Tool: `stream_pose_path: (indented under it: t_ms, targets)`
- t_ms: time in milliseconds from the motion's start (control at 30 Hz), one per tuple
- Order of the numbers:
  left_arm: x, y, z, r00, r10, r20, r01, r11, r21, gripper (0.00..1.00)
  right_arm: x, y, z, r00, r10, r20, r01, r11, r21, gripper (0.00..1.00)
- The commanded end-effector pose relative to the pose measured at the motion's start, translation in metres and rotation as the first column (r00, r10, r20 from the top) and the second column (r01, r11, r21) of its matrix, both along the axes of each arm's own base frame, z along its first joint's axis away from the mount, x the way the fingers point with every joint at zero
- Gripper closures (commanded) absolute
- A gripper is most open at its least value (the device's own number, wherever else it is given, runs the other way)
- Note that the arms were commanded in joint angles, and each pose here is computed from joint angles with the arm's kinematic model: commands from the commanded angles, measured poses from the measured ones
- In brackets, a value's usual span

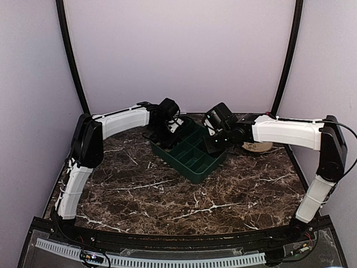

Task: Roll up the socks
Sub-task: Place the sock in the storage box, then reset both arms

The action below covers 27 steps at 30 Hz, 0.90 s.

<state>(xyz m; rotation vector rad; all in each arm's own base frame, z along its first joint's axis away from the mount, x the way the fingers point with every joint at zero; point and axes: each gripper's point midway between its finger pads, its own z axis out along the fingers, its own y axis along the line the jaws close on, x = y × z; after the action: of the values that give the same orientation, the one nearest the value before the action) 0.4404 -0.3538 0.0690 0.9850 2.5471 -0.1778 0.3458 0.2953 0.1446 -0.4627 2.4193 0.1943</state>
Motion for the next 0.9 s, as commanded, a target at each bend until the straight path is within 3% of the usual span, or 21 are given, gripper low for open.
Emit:
stream_pose_path:
  t_ms: [0, 333, 433, 533, 600, 700, 867]
  targets:
    - [0.000, 0.001, 0.073, 0.996, 0.026, 0.087, -0.019, 0.996, -0.084, 0.61, 0.007, 0.002, 0.023, 0.999, -0.006, 0.054, 0.003, 0.999, 0.048, 0.59]
    - [0.007, 0.007, 0.180, 0.942, 0.116, 0.314, -0.031, 0.964, -0.264, 0.61, 0.014, 0.003, 0.037, 0.994, -0.021, 0.105, 0.014, 0.998, 0.068, 0.59]
    - [0.009, 0.039, 0.200, 0.879, 0.235, 0.415, -0.109, 0.946, -0.306, 0.57, 0.021, -0.004, 0.051, 0.983, -0.056, 0.175, 0.043, 0.996, 0.077, 0.58]
    - [-0.005, 0.084, 0.192, 0.815, 0.357, 0.456, -0.186, 0.907, -0.379, 0.50, 0.032, -0.025, 0.065, 0.956, -0.139, 0.258, 0.124, 0.989, 0.076, 0.54]
    - [-0.017, 0.120, 0.205, 0.750, 0.443, 0.491, -0.214, 0.865, -0.454, 0.46, 0.037, -0.045, 0.080, 0.926, -0.204, 0.317, 0.182, 0.978, 0.098, 0.53]
    - [-0.035, 0.161, 0.202, 0.667, 0.518, 0.536, -0.268, 0.837, -0.477, 0.44, 0.039, -0.081, 0.099, 0.850, -0.316, 0.422, 0.286, 0.949, 0.134, 0.48]
    - [-0.059, 0.200, 0.190, 0.580, 0.573, 0.579, -0.323, 0.814, -0.483, 0.41, 0.025, -0.142, 0.124, 0.696, -0.453, 0.557, 0.426, 0.885, 0.187, 0.37]
